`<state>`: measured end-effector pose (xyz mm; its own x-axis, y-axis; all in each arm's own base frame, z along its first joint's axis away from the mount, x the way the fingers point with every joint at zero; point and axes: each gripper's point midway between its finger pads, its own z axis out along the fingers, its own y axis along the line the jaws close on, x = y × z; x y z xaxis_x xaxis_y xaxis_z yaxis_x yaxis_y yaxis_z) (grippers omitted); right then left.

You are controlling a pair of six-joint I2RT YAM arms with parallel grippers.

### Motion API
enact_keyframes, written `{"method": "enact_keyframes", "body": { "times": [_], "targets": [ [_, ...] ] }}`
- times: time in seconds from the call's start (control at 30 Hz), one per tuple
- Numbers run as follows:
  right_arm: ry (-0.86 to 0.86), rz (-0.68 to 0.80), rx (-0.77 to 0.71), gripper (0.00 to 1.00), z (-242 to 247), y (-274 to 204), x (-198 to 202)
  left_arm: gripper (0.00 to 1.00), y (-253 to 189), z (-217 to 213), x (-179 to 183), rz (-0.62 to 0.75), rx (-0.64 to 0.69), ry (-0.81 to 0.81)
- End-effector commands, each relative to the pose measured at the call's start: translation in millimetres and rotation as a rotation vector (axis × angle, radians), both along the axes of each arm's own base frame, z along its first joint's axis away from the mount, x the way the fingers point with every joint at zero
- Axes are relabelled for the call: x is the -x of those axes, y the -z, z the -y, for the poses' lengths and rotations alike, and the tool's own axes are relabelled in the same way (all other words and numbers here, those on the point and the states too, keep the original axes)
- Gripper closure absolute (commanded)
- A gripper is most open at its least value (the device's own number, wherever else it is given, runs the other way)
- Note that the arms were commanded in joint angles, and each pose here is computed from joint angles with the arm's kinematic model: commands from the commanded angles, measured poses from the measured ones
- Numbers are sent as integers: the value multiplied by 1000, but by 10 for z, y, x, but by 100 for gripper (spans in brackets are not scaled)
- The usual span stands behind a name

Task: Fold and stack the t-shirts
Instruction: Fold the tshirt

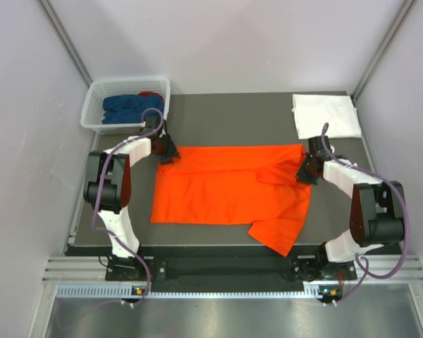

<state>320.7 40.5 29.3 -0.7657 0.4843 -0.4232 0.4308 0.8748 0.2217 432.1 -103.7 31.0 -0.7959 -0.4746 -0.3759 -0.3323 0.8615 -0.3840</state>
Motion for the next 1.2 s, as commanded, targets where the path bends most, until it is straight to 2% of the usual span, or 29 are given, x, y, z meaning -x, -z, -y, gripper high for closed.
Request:
{"method": "enact_keyframes", "body": {
  "times": [0.0, 0.47, 1.17],
  "targets": [
    [1, 45, 20, 100, 2, -294, -44, 57, 216, -109, -5, -30, -46, -28],
    [26, 27, -81, 100, -143, -299, 114, 56, 201, -116, -54, -34, -52, -36],
    [99, 32, -60, 100, -46, -243, 265, 55, 309, -185, -17, -63, -90, -49]
  ]
}}
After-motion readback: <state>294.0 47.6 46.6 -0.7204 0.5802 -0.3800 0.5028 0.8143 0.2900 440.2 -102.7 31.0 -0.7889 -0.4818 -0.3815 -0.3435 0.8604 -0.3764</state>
